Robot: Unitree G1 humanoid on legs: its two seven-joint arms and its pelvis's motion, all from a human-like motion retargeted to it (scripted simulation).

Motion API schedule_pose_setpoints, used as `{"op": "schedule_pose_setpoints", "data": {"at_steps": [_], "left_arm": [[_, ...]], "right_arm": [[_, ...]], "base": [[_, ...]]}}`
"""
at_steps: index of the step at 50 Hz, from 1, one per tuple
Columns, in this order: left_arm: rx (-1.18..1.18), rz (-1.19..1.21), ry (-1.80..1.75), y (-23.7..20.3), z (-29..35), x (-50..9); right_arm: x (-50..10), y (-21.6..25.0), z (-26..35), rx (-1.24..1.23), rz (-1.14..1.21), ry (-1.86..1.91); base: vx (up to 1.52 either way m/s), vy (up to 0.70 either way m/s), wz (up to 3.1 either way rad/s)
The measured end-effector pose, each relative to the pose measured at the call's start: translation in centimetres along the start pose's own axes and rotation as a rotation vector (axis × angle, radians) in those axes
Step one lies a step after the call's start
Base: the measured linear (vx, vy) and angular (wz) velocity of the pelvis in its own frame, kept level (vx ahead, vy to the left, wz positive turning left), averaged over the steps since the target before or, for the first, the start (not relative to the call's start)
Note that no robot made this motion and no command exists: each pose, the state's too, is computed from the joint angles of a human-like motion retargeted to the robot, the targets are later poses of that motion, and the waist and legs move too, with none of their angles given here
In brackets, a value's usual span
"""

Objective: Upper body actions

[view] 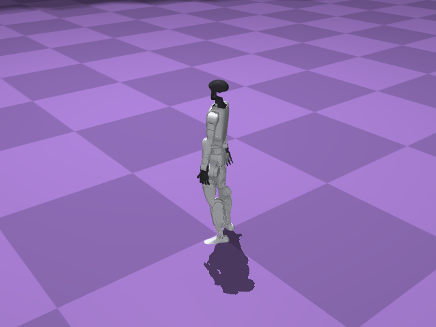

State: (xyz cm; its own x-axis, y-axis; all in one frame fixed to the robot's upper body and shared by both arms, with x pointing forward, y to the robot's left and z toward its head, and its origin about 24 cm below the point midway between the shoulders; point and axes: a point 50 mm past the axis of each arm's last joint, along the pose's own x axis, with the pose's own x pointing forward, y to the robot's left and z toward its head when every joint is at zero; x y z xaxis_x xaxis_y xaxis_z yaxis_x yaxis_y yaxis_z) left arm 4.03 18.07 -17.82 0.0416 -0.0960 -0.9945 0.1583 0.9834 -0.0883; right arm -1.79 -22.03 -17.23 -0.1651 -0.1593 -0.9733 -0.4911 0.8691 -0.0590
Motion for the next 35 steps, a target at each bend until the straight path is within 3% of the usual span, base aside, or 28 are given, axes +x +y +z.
{"op": "schedule_pose_setpoints", "data": {"at_steps": [8, 18, 28, 35], "left_arm": [[-0.368, -0.044, 0.185, -3.2, -8.2, -0.4], [-0.296, -0.006, 0.239, -4.4, -10.6, -0.7], [-0.114, -0.037, 0.208, -1.7, -7.1, -0.4], [-0.143, -0.018, 0.090, -1.7, -4.2, 0.1]], "right_arm": [[0.0, 1.4, 1.0, -0.282, 0.054, 0.010], [-0.1, 1.3, 2.9, -0.549, 0.028, -0.040], [-0.4, 0.5, 4.3, -0.355, 0.085, -0.096], [-0.6, 0.7, 4.9, -0.227, 0.108, -0.140]], "base": [[0.01, -0.01, -0.09], [0.00, 0.01, 0.37], [0.00, 0.00, -0.29], [0.00, 0.00, 0.06]]}}
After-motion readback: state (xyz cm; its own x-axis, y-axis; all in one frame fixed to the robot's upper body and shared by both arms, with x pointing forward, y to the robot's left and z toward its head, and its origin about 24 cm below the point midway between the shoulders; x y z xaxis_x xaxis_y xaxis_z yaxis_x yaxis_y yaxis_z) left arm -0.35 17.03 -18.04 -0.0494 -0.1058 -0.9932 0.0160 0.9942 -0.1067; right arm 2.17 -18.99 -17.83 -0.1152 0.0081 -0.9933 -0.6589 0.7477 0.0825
